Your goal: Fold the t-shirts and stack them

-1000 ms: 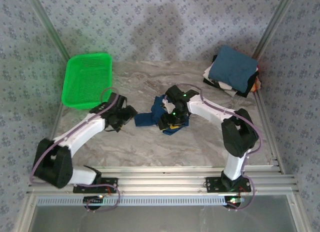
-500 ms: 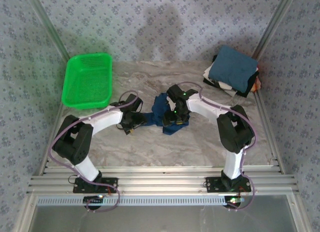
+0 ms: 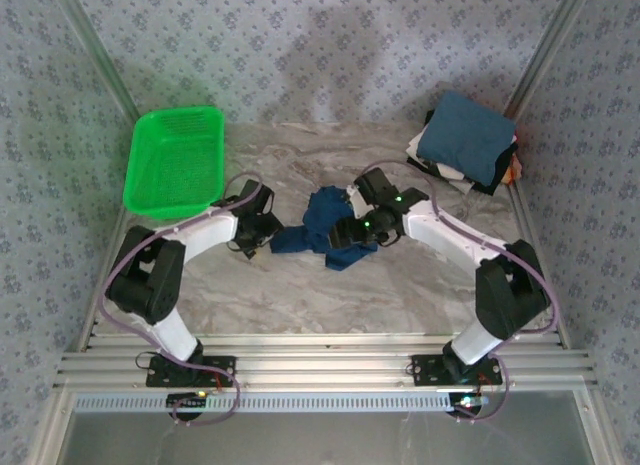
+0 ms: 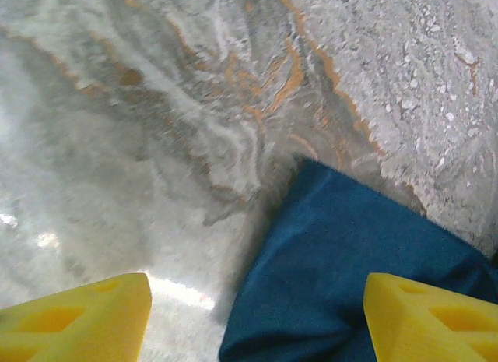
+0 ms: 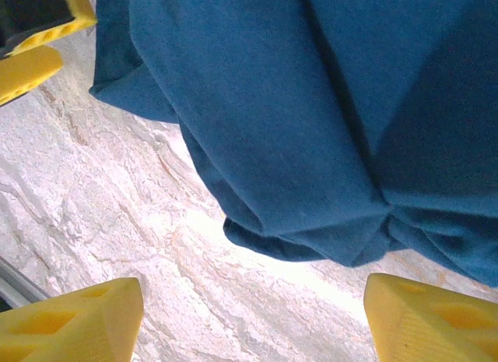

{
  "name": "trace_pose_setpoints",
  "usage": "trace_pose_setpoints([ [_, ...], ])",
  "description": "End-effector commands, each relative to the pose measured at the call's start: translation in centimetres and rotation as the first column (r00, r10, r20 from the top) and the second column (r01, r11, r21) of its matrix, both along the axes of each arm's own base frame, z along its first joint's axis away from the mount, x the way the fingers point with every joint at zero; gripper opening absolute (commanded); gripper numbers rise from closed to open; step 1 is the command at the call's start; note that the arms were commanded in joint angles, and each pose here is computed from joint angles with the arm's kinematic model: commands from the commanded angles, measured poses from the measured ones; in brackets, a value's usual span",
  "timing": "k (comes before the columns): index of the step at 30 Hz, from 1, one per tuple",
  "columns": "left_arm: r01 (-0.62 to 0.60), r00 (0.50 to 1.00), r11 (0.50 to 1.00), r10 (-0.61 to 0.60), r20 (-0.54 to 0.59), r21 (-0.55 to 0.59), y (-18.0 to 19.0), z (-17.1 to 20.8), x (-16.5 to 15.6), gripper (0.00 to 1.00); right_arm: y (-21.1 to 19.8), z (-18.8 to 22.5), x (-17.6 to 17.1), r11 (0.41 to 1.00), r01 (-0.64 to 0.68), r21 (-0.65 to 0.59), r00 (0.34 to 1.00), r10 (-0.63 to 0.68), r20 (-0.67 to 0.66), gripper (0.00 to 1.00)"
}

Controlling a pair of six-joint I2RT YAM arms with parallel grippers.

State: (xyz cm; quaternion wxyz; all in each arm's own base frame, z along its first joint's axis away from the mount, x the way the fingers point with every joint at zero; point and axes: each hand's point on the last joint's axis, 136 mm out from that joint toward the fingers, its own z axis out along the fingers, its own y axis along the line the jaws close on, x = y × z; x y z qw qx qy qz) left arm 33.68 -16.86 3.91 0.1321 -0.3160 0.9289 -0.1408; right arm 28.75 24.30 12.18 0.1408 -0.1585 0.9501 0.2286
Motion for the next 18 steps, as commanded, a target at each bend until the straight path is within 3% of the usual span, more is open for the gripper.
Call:
trace_pose_setpoints([
  [1,-0.013,1.000,1.000,0.013,0.010,-0.020,-0.8,-0.5,1.3,0.69,-0.2,-0.6,-0.9,0.999,-0.015,0.035,1.000,0.016,-0.016,0.77],
  [5,-0.011,1.000,1.000,0.011,0.003,-0.020,-1.1,-1.3,2.0,0.63,0.0,-0.7,-1.2,0.998,-0.015,0.058,1.000,0.016,-0.020,0.76],
  [11,0.052,0.998,0.999,-0.052,-0.017,-0.011,-2.7,-1.9,3.1,0.45,0.4,-0.8,-1.2,0.998,-0.018,0.067,1.000,0.018,-0.010,0.76],
  [15,0.135,0.990,0.991,-0.135,-0.035,0.010,-4.3,-2.1,3.4,0.27,0.4,-0.8,-1.1,0.997,-0.014,0.075,1.000,0.014,-0.005,0.77],
  [18,0.189,0.982,0.982,-0.189,-0.027,-0.003,-5.7,-1.7,4.1,0.07,0.5,-0.7,-1.2,0.996,-0.021,0.085,1.000,0.022,-0.005,0.78],
])
